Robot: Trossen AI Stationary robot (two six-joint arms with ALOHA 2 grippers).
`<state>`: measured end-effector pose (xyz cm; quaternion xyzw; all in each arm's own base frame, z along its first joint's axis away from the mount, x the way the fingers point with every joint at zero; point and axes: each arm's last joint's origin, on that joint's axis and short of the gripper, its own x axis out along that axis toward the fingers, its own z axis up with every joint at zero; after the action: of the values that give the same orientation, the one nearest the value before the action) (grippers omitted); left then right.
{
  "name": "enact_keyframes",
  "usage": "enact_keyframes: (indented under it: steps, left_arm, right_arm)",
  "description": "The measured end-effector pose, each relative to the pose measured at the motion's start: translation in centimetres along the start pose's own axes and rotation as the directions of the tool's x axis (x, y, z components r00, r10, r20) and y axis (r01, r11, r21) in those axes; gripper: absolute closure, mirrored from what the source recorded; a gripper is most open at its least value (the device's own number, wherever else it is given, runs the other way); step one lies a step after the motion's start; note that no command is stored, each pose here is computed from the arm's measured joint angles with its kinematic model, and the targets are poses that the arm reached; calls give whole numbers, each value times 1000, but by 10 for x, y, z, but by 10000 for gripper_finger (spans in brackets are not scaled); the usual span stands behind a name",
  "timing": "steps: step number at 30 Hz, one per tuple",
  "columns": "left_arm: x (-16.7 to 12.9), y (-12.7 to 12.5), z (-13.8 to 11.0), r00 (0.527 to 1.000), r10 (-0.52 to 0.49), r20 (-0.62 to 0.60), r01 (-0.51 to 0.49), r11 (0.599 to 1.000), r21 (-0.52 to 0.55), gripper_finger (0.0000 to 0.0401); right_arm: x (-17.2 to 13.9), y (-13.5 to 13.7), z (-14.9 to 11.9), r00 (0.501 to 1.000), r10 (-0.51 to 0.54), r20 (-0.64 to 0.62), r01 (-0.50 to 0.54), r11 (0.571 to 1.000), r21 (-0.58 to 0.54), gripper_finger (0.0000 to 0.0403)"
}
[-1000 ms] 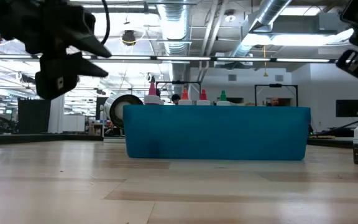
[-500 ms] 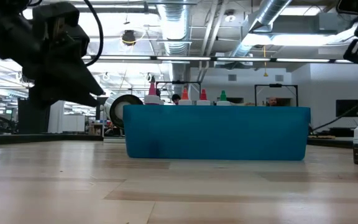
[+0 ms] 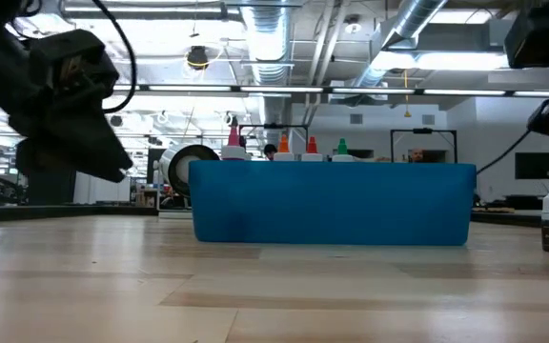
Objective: Pick & Place food coloring
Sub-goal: Put the small black food coloring bottle into the blue bin
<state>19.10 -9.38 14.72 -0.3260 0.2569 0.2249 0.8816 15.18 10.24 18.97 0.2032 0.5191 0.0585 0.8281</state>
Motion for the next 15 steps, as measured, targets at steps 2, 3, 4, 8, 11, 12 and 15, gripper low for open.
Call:
enact_keyframes:
  steps: [2, 3, 4, 8, 11, 12, 15]
  left_arm:
    - [-3, 1, -4, 1000, 16, 7, -16, 1000, -4, 279]
    - [-4, 2, -6, 1000, 24, 10, -24, 1000, -9, 279]
    - [-6, 2, -8, 999, 32, 13, -32, 999, -14, 279]
    - [-11, 2, -14, 998, 42, 41, -41, 999, -20, 279]
    - [-15, 1, -17, 996, 38, 82, -37, 999, -11, 279]
    - [-16, 1, -18, 995, 36, 90, -36, 999, -7, 279]
    - [-17, 0, -19, 994, 31, 101, -31, 1000, -1, 279]
  right_arm:
    - [8, 3, 3, 1000, -2, 1, 2, 999, -44, 310]
    - [12, 4, 4, 1000, -4, 4, 4, 998, -62, 310]
    - [15, 4, 4, 1000, -13, -1, 12, 997, -76, 310]
    - [28, 2, 4, 997, -78, -10, 77, 994, -83, 310]
    - [33, -1, 6, 992, -126, -1, 125, 989, -78, 310]
    - [34, -2, 6, 990, -139, 4, 139, 987, -75, 310]
    - [36, -5, 8, 987, -162, 11, 163, 984, -72, 310]
